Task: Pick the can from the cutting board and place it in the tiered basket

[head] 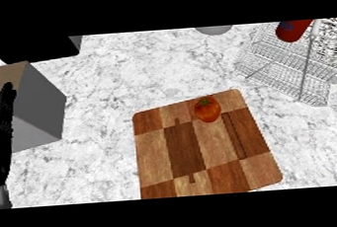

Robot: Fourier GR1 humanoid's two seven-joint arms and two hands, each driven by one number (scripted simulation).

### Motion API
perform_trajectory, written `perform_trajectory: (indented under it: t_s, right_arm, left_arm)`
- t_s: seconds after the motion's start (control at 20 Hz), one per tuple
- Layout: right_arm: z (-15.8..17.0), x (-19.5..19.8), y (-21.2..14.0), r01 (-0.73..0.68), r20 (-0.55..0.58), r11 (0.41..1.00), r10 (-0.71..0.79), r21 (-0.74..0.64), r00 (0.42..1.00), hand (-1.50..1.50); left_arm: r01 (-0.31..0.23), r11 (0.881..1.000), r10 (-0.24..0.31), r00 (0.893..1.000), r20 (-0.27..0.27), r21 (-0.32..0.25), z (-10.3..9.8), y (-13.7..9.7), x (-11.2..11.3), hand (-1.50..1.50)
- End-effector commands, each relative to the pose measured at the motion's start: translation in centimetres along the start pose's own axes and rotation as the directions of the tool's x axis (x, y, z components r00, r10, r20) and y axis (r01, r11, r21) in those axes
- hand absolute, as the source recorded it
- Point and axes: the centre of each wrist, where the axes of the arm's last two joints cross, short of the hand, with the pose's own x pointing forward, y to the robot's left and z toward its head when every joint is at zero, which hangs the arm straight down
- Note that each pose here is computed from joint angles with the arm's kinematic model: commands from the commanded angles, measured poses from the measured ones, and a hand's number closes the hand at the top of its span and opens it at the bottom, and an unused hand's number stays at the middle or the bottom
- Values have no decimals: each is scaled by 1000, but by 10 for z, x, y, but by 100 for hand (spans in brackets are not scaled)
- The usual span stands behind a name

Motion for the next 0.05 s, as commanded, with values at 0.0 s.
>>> perform_trajectory:
  t_s: [0.0]
  right_arm:
    - [10, -22, -36, 46, 22, 999, -46, 9, 999, -150]
  left_arm:
    - [-5, 1000, 1, 979, -204, -21, 17, -3, -32, 0]
